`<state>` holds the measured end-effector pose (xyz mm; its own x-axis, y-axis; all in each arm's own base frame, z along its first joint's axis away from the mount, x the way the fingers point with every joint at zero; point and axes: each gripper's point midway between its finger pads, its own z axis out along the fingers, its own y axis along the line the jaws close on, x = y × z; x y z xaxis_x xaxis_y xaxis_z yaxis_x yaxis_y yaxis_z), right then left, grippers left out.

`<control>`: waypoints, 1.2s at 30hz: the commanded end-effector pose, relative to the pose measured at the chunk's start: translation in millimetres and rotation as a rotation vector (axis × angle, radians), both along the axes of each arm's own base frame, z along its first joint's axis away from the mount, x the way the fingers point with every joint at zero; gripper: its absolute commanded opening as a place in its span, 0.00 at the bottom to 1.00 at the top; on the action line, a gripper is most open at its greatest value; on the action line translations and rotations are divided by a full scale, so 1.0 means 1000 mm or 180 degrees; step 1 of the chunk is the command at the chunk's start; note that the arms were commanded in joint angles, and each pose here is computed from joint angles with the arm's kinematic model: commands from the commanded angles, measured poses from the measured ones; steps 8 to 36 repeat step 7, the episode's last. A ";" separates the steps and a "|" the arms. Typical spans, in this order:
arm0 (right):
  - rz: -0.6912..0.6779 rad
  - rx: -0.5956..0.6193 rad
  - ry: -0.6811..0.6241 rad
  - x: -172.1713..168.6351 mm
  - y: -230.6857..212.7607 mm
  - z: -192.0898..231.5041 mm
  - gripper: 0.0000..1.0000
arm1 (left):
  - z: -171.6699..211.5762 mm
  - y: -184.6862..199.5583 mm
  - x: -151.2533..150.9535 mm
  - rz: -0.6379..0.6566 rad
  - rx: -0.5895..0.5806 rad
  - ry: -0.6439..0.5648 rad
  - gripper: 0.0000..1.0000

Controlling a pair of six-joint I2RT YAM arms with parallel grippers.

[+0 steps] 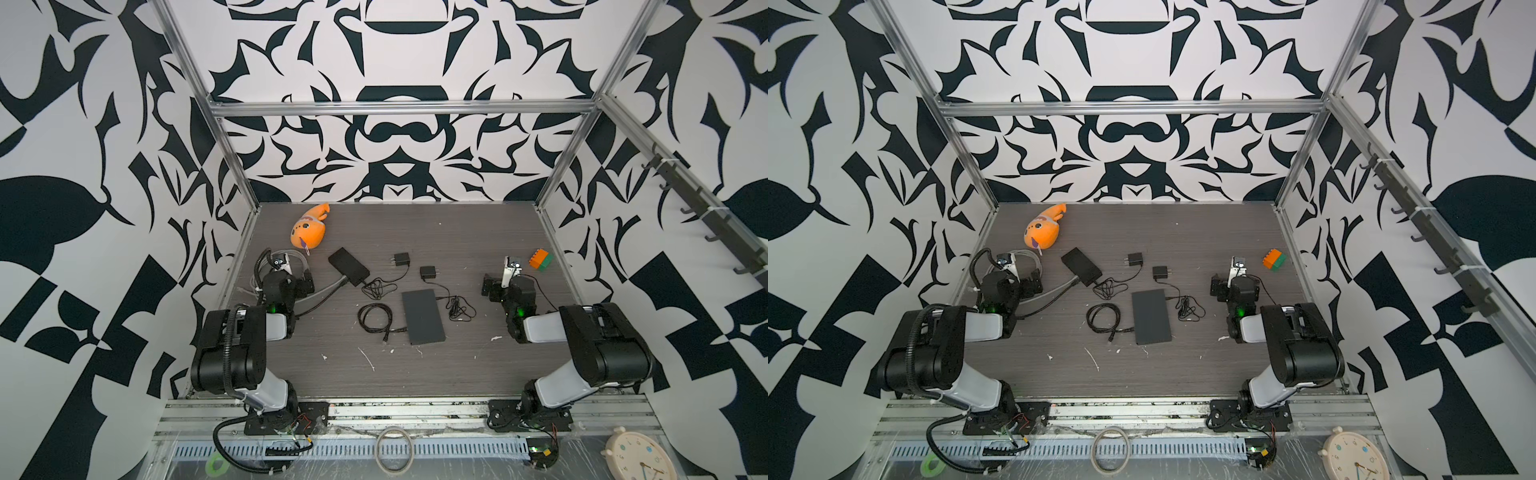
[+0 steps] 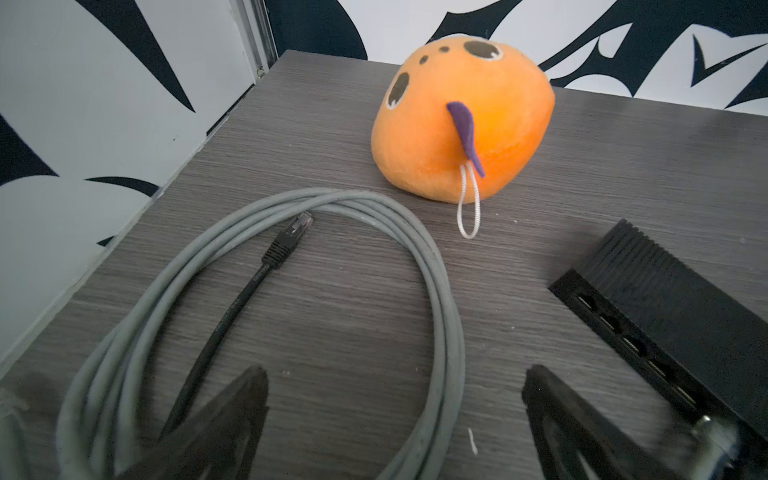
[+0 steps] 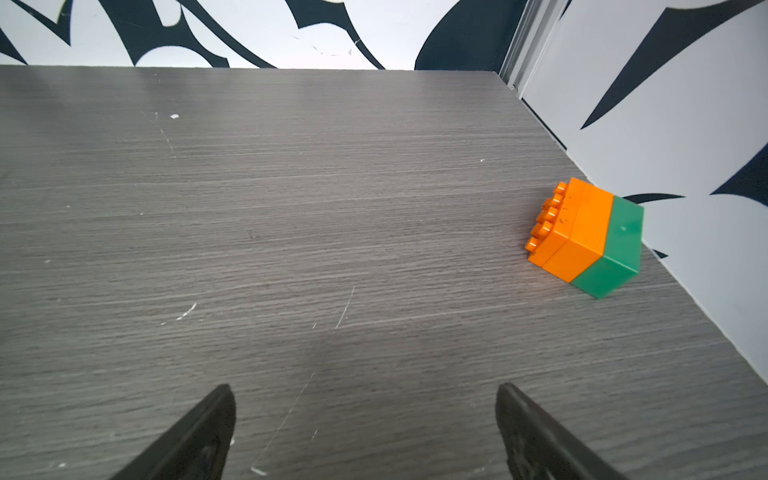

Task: Insert the plug into the switch port

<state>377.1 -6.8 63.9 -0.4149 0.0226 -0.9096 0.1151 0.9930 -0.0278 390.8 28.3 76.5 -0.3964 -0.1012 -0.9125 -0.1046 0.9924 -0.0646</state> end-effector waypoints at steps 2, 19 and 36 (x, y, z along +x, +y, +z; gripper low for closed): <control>-0.0005 0.0008 -0.0202 0.005 -0.001 0.017 1.00 | 0.010 -0.003 0.004 -0.0035 -0.0042 -0.0160 0.99; 0.0007 0.0006 -0.0202 0.006 0.000 0.017 1.00 | 0.011 -0.002 0.004 -0.0028 -0.0044 -0.0148 1.00; 0.0007 0.0006 -0.0202 0.006 0.000 0.017 1.00 | 0.011 -0.002 0.004 -0.0028 -0.0044 -0.0148 1.00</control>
